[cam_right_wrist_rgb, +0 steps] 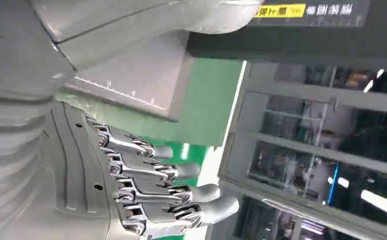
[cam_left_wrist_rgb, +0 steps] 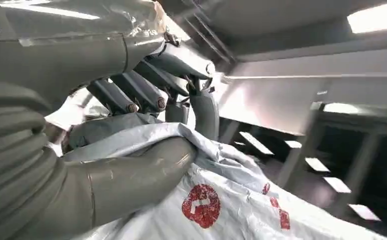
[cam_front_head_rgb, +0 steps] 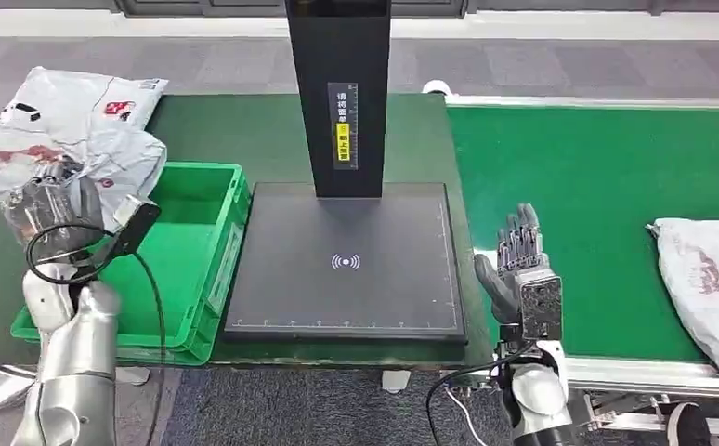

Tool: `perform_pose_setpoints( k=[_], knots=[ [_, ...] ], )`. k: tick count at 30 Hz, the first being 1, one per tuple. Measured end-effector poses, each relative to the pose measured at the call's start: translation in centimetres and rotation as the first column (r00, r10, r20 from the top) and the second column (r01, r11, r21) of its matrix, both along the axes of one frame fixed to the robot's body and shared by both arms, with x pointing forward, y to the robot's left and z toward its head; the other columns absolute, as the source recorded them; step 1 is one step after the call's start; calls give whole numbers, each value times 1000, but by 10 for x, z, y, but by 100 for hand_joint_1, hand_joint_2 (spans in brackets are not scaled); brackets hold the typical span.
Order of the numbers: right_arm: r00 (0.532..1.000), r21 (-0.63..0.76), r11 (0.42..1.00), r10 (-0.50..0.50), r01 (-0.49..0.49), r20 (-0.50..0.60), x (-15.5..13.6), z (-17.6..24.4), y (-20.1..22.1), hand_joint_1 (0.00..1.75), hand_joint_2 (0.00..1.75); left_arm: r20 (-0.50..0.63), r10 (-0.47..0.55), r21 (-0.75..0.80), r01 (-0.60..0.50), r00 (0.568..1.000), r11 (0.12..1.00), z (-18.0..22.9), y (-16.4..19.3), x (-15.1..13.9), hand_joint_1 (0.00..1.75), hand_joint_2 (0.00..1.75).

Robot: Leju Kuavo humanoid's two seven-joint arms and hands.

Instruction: Moved the parcel from conveyor to table for the left to box.

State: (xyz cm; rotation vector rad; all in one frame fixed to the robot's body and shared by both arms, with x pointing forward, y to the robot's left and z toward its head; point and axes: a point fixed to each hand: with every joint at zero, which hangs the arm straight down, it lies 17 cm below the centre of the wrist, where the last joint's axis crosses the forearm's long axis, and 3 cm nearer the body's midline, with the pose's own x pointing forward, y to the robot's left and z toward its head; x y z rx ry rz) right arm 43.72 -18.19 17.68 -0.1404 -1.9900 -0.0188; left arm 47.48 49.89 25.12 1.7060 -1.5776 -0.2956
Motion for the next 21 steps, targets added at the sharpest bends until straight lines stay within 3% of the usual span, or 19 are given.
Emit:
perform_pose_setpoints(
  k=[4, 7, 10, 14, 18, 21],
  knots=[
    [1000, -5, 1000, 4, -4, -5, -3, 0, 0, 0, 175, -88, 94, 9, -93, 992, 996, -20, 21, -6, 175, 175],
    [1000, -17, 1000, 10, -10, -8, -5, -1, 2, 0, 175, -184, 216, 1, -220, 959, 976, -43, 44, -15, 175, 175],
    [1000, -25, 1000, 12, -13, -21, -6, -2, 3, 0, 175, -247, 258, -8, -269, 934, 963, -64, 53, -19, 175, 175],
    [999, -47, 999, 27, -28, -28, -10, -3, 6, 0, 175, -412, 143, 4, -156, 900, 988, -114, 28, 5, 175, 175],
    [999, -70, 997, 36, -38, -23, -13, 2, 4, 0, 175, -617, -85, -50, 69, 783, 996, -161, -25, 43, 175, 175],
    [1000, -71, 997, 26, -27, -14, -12, 6, -1, 0, 175, -653, -131, -40, 138, 746, 990, -169, -44, 52, 175, 175]
  ],
)
